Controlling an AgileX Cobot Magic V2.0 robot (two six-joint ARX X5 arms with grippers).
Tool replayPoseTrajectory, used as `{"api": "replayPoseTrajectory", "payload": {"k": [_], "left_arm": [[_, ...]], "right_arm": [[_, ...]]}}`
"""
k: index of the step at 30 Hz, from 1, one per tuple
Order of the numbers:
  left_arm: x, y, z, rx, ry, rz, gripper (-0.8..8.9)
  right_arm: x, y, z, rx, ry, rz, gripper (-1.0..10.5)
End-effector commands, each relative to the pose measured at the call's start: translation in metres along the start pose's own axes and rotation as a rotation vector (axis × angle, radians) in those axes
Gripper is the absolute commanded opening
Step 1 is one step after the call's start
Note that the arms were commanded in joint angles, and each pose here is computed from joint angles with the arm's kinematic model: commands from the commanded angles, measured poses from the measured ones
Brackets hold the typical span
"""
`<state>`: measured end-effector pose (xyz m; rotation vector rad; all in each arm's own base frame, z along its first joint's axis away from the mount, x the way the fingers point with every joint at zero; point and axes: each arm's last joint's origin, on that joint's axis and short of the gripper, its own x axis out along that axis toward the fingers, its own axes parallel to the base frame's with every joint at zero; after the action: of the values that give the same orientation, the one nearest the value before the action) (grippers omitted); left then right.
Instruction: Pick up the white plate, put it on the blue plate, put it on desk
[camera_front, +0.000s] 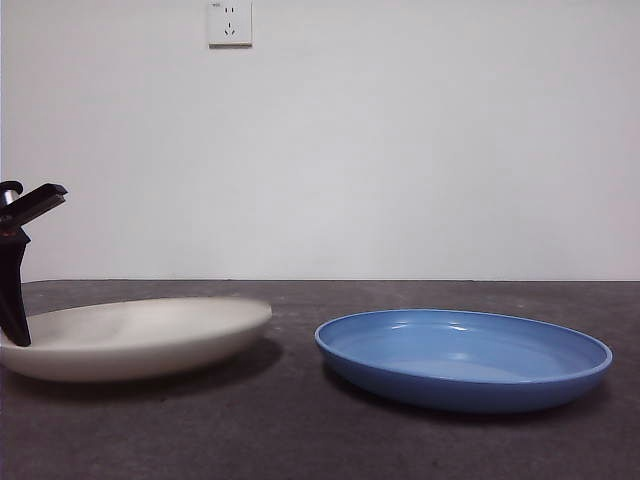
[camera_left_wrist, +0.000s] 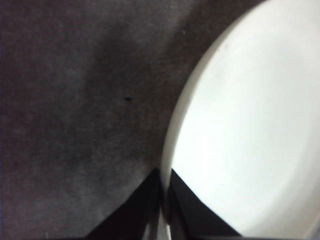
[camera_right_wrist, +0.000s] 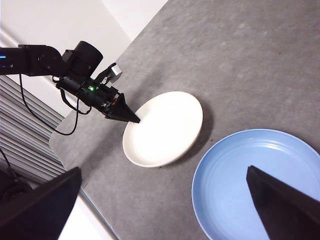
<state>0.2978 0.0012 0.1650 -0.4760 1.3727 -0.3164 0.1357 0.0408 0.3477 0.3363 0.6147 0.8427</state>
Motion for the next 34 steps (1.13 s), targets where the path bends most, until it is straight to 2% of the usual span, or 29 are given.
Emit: {"api": "replayPoseTrajectory", "payload": {"k": [1, 8, 12, 16, 20, 24, 34], "left_arm": [[-0.001, -0.001, 0.006, 0.012, 0.001, 0.0, 0.08], [-0.019, -0.024, 0.017, 0.017, 0.031, -0.002, 0.09], [-0.029, -0.053, 0.022, 0.068, 0.065, -0.009, 0.09], [-0.029, -0.086, 0.022, 0.123, 0.084, -0.021, 0.1], [-0.021, -0.117, 0.016, 0.184, 0.103, -0.038, 0.1], [-0.006, -0.144, 0.006, 0.24, 0.12, -0.054, 0.1], [0.034, -0.195, -0.005, 0.315, 0.162, -0.079, 0.1]], "right_arm": [[-0.001, 0.003, 0.005, -0.024, -0.011, 0.008, 6.0], [-0.004, 0.004, 0.004, -0.017, -0.009, -0.022, 6.0], [-0.011, 0.008, 0.001, -0.02, -0.024, -0.076, 6.0], [-0.019, 0.015, -0.004, -0.029, -0.037, -0.085, 6.0], [-0.028, 0.022, -0.011, -0.036, -0.046, -0.1, 6.0], [-0.038, 0.028, -0.02, -0.046, -0.057, -0.153, 5.9], [-0.057, 0.04, -0.039, -0.063, -0.089, -0.246, 5.9]]}}
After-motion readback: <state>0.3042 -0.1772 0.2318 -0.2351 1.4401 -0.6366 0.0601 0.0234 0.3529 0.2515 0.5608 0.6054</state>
